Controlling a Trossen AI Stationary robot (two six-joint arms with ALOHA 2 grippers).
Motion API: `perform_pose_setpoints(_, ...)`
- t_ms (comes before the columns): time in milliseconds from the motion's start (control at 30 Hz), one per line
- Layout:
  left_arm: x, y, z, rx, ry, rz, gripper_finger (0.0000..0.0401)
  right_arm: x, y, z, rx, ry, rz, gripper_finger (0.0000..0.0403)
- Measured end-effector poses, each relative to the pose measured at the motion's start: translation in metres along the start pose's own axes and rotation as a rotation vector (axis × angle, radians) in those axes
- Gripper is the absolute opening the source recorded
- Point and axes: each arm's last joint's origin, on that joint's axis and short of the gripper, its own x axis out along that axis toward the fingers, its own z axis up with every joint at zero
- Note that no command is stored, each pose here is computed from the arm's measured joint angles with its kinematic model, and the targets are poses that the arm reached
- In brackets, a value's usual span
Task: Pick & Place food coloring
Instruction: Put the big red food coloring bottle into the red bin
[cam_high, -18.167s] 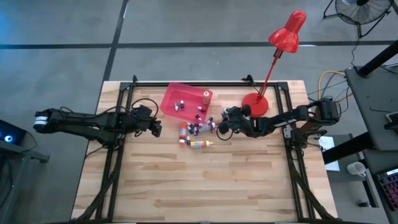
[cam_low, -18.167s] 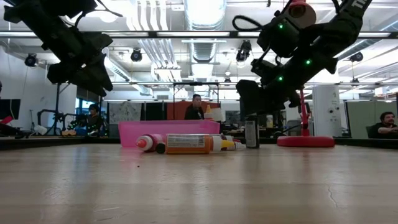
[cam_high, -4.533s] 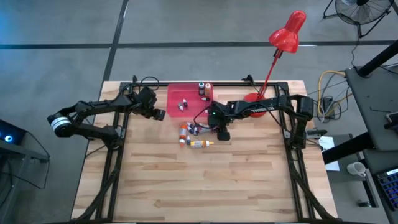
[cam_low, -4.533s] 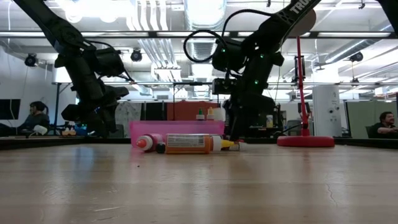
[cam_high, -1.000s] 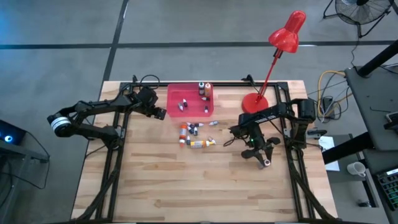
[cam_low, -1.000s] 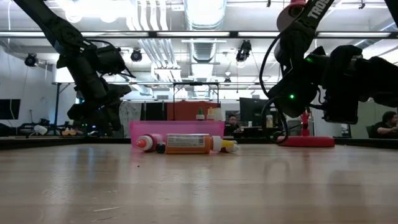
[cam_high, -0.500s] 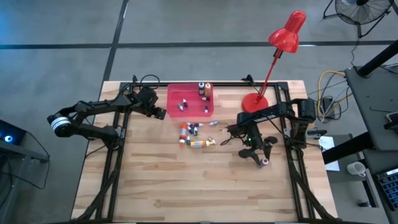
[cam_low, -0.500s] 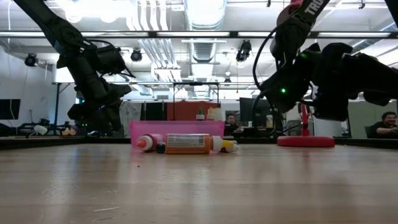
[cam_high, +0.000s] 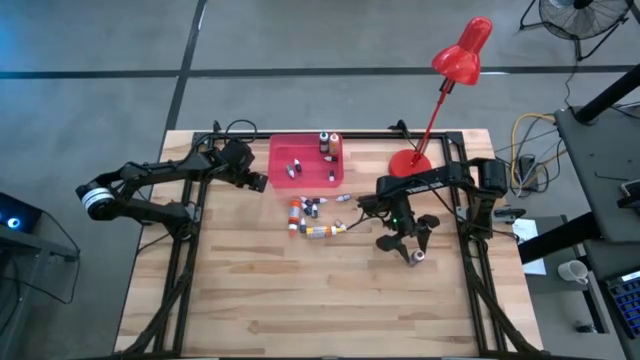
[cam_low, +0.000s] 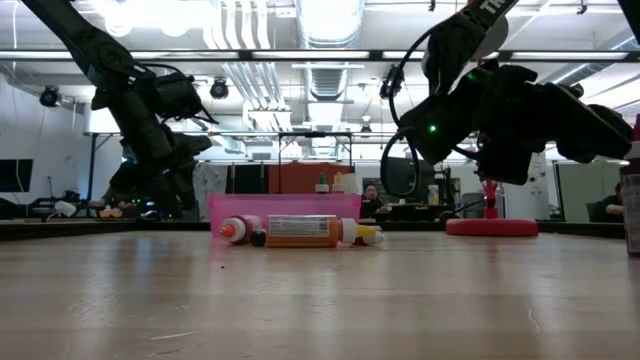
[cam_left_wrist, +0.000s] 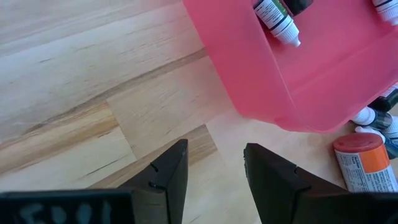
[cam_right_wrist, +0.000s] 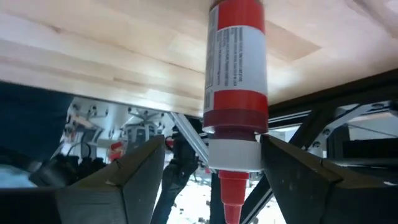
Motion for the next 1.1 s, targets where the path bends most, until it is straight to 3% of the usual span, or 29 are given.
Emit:
perform_pose_setpoints(267,0.0,0.0,0.0,0.0,0.0,0.0,0.0131,-0.007,-0.001,-0.002,0.08,-0.131,-0.167,0.0256)
perform_pose_setpoints(433,0.0,0.0,0.0,0.0,0.0,0.0,0.0131,-0.016,0.007,-0.013,0.01,-0.258,-0.232,0.0256)
perform_pose_setpoints(533,0.0,0.0,0.0,0.001,0.0,0.0,0.0131,-0.021,0.015,-0.027,-0.106,-0.338,-0.204,0.0256)
perform_pose_setpoints(700,0.0,0.0,0.0,0.001,-0.001,0.0,0.0131,-0.024,0.026,-0.061,-0.402,-0.549,-0.196,0.0256)
perform_pose_setpoints(833,0.0,0.0,0.0,0.002,-0.002,-0.001,0.0131,-0.016,0.019,-0.093,-0.604,-0.755,-0.372,0.0256)
perform_pose_setpoints(967,0.0,-0.001,0.001,0.003,-0.011,-0.006,0.0131,0.001,0.004,-0.116,-0.936,-0.75,-0.524,0.0256)
perform_pose_setpoints(1033,0.0,-0.001,0.001,0.003,-0.012,-0.006,0.0131,0.007,-0.003,-0.123,-0.991,-0.743,-0.534,0.0256)
perform_pose_setpoints(1100,0.0,-0.001,0.001,0.003,-0.012,-0.006,0.0131,0.011,-0.01,-0.127,-0.945,-0.761,-0.508,0.0256)
